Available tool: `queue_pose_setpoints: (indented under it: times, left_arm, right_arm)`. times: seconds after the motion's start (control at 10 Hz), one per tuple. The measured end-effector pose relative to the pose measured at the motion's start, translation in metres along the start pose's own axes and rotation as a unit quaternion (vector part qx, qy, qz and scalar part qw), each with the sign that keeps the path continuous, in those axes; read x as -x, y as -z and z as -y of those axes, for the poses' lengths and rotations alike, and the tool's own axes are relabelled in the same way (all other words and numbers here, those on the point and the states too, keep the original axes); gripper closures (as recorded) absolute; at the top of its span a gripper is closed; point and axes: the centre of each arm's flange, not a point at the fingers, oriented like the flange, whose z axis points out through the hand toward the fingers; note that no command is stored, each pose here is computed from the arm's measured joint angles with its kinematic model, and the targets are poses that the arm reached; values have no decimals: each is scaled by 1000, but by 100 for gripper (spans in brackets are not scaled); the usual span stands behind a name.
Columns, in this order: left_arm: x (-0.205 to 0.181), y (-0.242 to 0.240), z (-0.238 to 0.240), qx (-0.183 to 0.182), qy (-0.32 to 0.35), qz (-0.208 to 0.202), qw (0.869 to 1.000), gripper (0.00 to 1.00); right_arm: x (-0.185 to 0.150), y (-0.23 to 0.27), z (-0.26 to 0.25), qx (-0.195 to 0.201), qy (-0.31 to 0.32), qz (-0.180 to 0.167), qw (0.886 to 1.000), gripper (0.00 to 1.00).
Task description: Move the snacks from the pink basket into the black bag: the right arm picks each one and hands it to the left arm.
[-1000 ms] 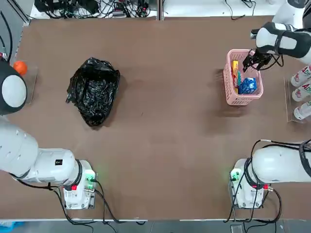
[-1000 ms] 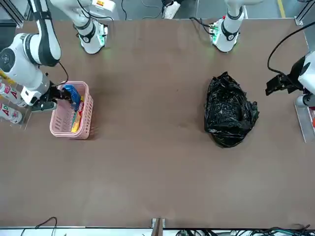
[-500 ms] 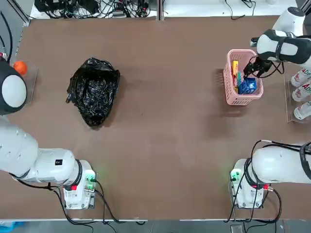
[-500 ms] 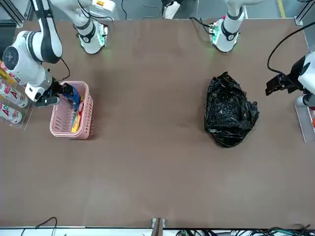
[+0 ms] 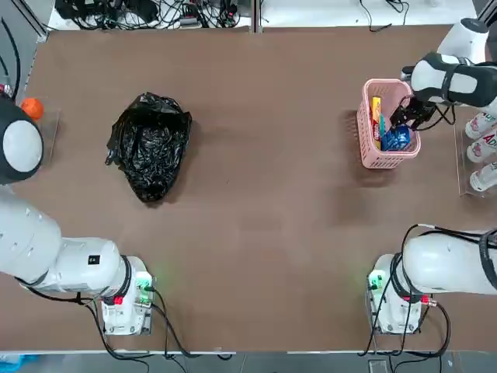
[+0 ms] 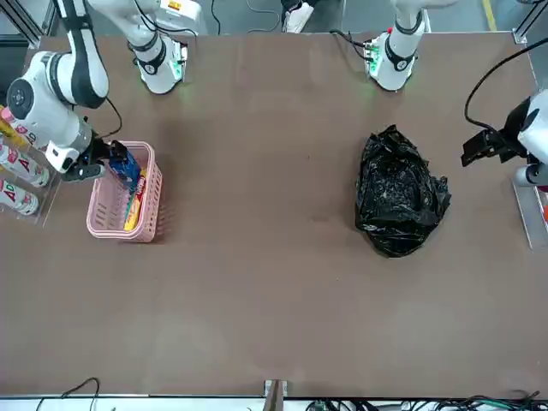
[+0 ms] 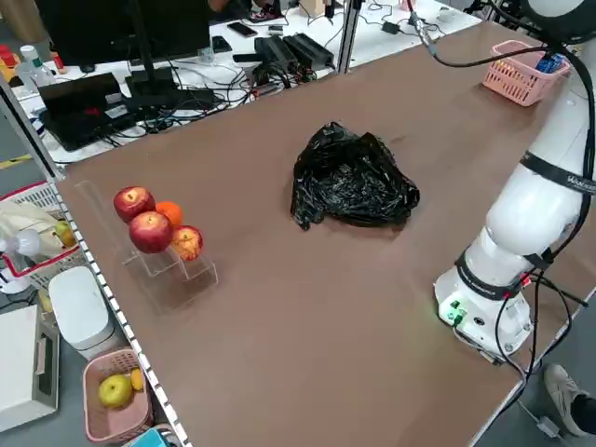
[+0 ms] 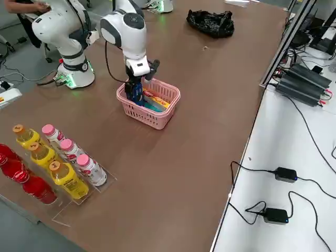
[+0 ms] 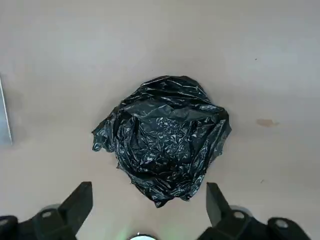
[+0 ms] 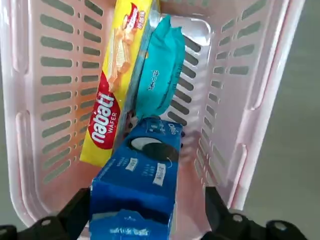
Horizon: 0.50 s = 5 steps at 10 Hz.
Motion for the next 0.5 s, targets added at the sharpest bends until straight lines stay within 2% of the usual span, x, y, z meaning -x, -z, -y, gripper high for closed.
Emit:
queue_pose_setpoints:
  times: [0.5]
  left_arm:
    - [0,-2,0,0,2,2,1000,0]
  right_arm:
    - [3,-9,4,3,4,-7,1000,0]
